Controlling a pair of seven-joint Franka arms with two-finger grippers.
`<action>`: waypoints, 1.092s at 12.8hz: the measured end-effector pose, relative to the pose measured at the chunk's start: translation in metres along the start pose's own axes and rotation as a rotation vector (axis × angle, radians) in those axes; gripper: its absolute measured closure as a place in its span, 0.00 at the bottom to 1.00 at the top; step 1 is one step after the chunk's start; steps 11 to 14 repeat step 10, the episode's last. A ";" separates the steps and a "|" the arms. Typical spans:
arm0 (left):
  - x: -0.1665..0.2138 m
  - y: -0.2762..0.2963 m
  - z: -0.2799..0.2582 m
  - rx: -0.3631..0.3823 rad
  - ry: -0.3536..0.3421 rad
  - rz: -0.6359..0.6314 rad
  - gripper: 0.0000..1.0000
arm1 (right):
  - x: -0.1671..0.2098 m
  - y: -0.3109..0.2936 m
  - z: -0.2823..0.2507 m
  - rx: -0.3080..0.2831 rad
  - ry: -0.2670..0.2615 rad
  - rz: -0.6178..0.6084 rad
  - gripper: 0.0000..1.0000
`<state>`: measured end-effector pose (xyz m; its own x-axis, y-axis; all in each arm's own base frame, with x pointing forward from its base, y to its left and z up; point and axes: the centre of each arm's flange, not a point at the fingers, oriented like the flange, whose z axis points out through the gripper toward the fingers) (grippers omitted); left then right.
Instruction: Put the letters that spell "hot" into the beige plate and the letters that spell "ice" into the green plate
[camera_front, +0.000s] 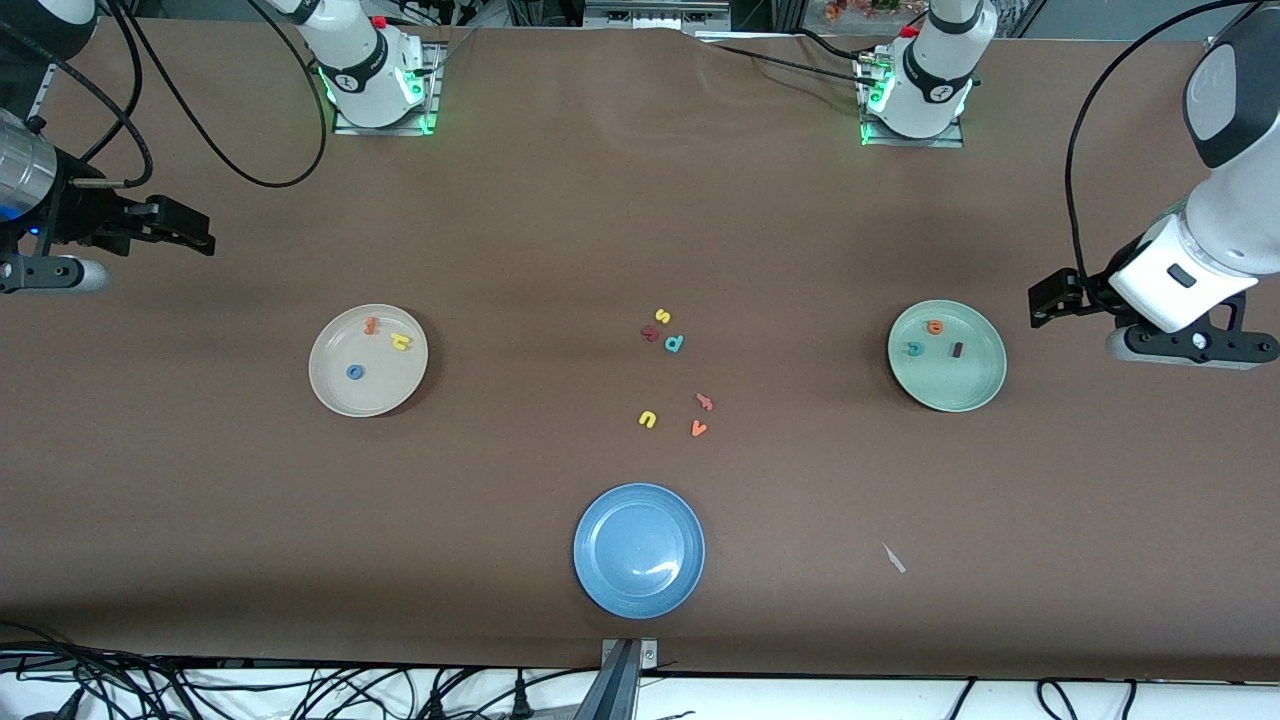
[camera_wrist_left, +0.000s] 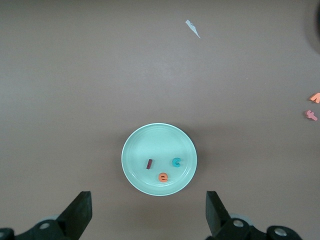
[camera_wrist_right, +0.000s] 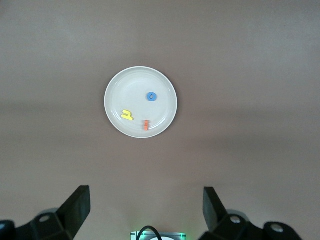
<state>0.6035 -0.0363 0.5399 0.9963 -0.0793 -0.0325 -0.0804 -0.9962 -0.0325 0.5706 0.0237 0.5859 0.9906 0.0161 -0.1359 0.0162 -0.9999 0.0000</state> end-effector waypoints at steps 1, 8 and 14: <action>0.000 0.002 -0.001 0.000 0.001 0.004 0.00 | 0.000 0.000 0.000 0.000 0.000 0.000 0.00; 0.000 0.011 -0.001 0.000 0.001 0.018 0.00 | 0.000 0.001 0.000 0.000 0.000 0.002 0.00; -0.001 0.010 -0.002 0.000 -0.004 0.009 0.00 | 0.000 0.002 0.000 0.000 -0.001 0.003 0.00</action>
